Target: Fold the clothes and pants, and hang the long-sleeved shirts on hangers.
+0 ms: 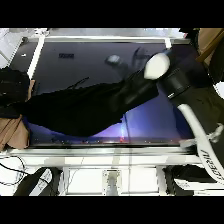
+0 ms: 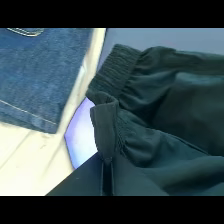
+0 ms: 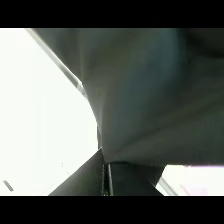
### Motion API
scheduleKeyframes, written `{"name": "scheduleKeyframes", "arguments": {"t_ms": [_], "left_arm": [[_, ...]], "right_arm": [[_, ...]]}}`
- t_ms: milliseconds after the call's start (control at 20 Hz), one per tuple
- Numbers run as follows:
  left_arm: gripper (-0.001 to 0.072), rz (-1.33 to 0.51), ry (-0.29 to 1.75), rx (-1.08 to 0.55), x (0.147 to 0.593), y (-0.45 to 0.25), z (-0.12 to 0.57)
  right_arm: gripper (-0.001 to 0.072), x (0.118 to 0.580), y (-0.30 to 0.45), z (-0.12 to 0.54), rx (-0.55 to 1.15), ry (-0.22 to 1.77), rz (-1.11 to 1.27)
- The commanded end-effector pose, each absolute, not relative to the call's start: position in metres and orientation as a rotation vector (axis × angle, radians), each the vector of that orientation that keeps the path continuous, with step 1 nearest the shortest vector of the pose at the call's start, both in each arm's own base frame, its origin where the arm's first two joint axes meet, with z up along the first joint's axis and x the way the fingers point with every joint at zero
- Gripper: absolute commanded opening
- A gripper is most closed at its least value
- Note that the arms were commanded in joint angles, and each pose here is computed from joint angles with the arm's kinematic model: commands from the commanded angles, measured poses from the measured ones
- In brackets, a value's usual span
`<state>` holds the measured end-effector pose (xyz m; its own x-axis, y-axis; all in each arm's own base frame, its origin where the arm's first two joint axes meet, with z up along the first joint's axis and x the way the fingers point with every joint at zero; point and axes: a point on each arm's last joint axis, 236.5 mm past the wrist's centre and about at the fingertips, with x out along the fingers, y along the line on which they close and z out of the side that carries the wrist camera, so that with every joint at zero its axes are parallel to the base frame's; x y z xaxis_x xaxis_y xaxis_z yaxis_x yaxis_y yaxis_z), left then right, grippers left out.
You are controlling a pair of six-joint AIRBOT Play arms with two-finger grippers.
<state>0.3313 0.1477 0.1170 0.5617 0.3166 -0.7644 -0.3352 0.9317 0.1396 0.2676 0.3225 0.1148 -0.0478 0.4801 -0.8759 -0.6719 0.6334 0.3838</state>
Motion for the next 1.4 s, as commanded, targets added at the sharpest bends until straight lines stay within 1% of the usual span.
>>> {"name": "scheduleKeyframes", "arguments": {"t_ms": [0, 100, 150, 200, 250, 350, 450, 550, 650, 750, 850, 900, 1000, 1050, 1100, 1200, 1350], "left_arm": [[0.0019, 0.408, 0.908, 0.027, 0.328, 0.155, 0.118], [0.0019, 0.421, 0.911, 0.046, 0.326, 0.16, 0.119], [0.0019, 0.426, 0.913, 0.054, 0.325, 0.162, 0.119], [0.0019, 0.427, 0.913, 0.055, 0.325, 0.162, 0.119], [0.0019, 0.429, 0.913, 0.054, 0.325, 0.163, 0.119], [0.0019, 0.434, 0.914, 0.052, 0.324, 0.164, 0.119], [0.0019, 0.439, 0.92, 0.047, 0.322, 0.166, 0.118], [0.0019, 0.449, 0.933, 0.039, 0.318, 0.169, 0.116], [0.0019, 0.454, 0.937, 0.035, 0.316, 0.17, 0.116], [0.0019, 0.454, 0.936, 0.035, 0.316, 0.17, 0.116], [0.0019, 0.452, 0.936, 0.031, 0.317, 0.169, 0.116], [0.0019, 0.451, 0.936, 0.03, 0.317, 0.169, 0.116], [0.0019, 0.451, 0.94, 0.026, 0.316, 0.168, 0.115], [0.0019, 0.458, 0.942, 0.013, 0.315, 0.168, 0.114], [0.0019, 0.463, 0.945, 0.0, 0.314, 0.168, 0.113], [0.0019, 0.463, 0.949, 0.0, 0.313, 0.168, 0.113], [0.0019, 0.463, 0.948, 0.001, 0.313, 0.168, 0.113]], "right_arm": [[0.0001, 0.213, 0.361, 0.028, -0.253, 1.419, 1.014], [0.0011, 0.195, 0.367, -0.005, -0.232, 1.501, 1.027], [0.0147, 0.197, 0.367, -0.009, -0.235, 1.505, 1.022], [0.0418, 0.204, 0.366, -0.003, -0.222, 1.485, 1.016], [0.0455, 0.216, 0.36, 0.008, -0.226, 1.453, 1.002], [0.0454, 0.252, 0.328, 0.043, -0.282, 1.36, 0.924], [0.0455, 0.292, 0.279, 0.093, -0.289, 1.232, 0.8], [0.0455, 0.319, 0.223, 0.132, -0.221, 1.136, 0.665], [0.0454, 0.338, 0.168, 0.137, -0.096, 1.137, 0.515], [0.0455, 0.349, 0.131, 0.112, 0.064, 1.21, 0.426], [0.0458, 0.359, 0.125, 0.081, 0.234, 1.256, 0.423], [0.0461, 0.364, 0.131, 0.066, 0.293, 1.268, 0.453], [0.0468, 0.372, 0.148, 0.037, 0.36, 1.306, 0.51], [0.0487, 0.376, 0.157, 0.024, 0.385, 1.328, 0.532], [0.06, 0.381, 0.163, 0.009, 0.43, 1.356, 0.534], [0.0609, 0.382, 0.17, -0.02, 0.492, 1.431, 0.536], [0.0599, 0.373, 0.183, -0.056, 0.491, 1.524, 0.554]]}}
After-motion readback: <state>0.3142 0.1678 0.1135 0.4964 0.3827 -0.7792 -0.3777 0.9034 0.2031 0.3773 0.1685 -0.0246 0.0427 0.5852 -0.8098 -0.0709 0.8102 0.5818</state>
